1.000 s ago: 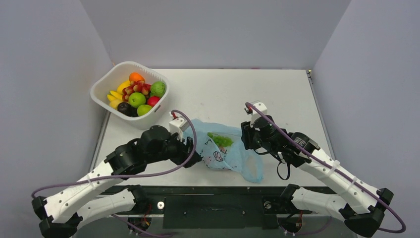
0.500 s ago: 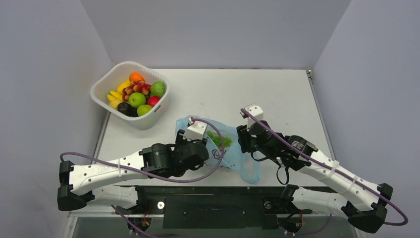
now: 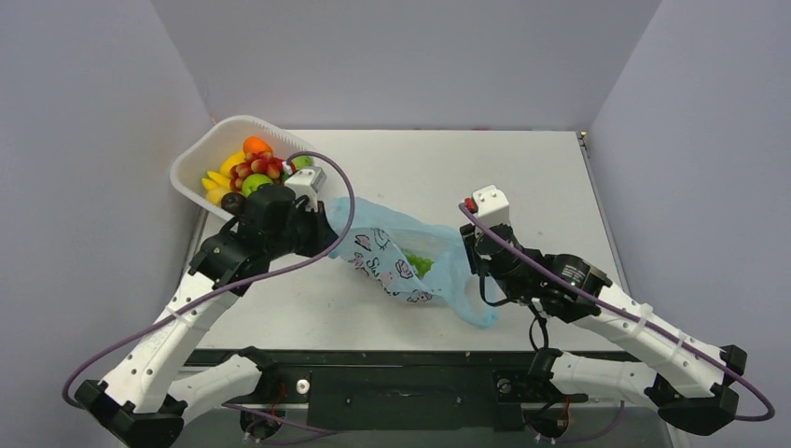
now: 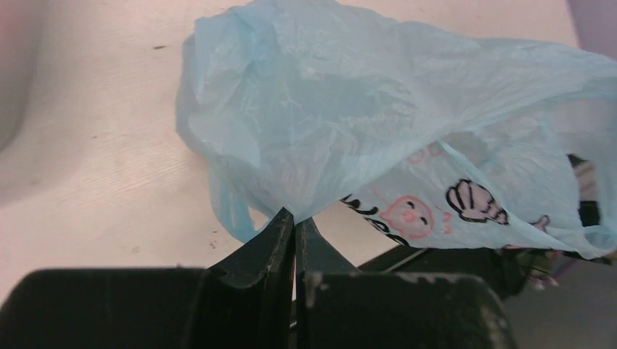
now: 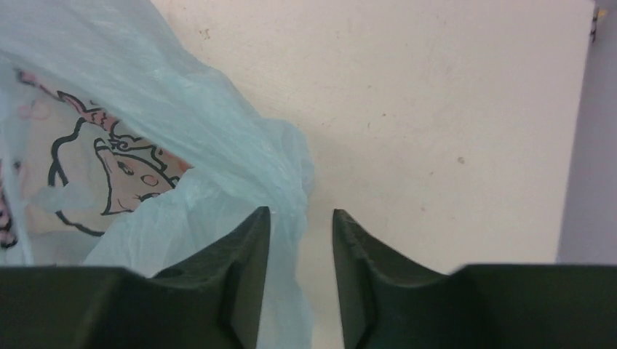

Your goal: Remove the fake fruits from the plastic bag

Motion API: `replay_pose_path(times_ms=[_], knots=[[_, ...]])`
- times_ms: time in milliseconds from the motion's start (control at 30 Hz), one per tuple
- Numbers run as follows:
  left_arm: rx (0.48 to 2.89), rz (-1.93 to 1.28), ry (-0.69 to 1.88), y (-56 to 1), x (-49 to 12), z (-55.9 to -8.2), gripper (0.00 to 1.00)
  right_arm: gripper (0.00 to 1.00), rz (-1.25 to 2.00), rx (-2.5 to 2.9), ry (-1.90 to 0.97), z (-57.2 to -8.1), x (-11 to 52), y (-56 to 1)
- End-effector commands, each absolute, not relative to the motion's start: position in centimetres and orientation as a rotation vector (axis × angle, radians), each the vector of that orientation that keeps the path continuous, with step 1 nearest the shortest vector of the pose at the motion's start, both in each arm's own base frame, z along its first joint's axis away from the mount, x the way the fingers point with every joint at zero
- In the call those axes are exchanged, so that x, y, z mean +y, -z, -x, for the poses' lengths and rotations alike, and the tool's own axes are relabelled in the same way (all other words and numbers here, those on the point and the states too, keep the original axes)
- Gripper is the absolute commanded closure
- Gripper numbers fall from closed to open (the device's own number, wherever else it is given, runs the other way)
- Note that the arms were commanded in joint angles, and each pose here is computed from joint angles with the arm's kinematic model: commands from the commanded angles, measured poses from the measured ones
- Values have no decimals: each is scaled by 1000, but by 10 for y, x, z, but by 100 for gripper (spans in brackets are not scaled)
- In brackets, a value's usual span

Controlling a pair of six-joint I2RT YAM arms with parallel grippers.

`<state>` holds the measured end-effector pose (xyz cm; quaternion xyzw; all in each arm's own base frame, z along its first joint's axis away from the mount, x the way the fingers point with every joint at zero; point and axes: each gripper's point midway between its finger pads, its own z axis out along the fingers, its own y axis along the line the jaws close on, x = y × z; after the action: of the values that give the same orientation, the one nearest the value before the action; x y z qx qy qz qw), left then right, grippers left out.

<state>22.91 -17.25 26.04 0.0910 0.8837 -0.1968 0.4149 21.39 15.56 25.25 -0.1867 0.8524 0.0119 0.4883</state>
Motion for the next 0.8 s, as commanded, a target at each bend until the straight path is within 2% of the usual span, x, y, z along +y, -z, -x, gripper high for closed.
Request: replay_pose_path(times_ms=[0,133,300,400,767], knots=[[2144,-459,1062,-292,-227,-208,100,61,525,1950,-99,-201,166,-309],[2161,-462,1217,-294,-237,-212,100,50,730,1870,-379,-163,220,-329],[2134,-432,1214,-301,-234,-216,100,47,855,1839,-612,-137,278,-324],[2118,-434,1214,-307,-233,-215,100,42,838,1840,-603,-146,290,-308],[2066,-439,1202,-331,-229,-214,100,40,817,1910,-604,-181,314,-268]])
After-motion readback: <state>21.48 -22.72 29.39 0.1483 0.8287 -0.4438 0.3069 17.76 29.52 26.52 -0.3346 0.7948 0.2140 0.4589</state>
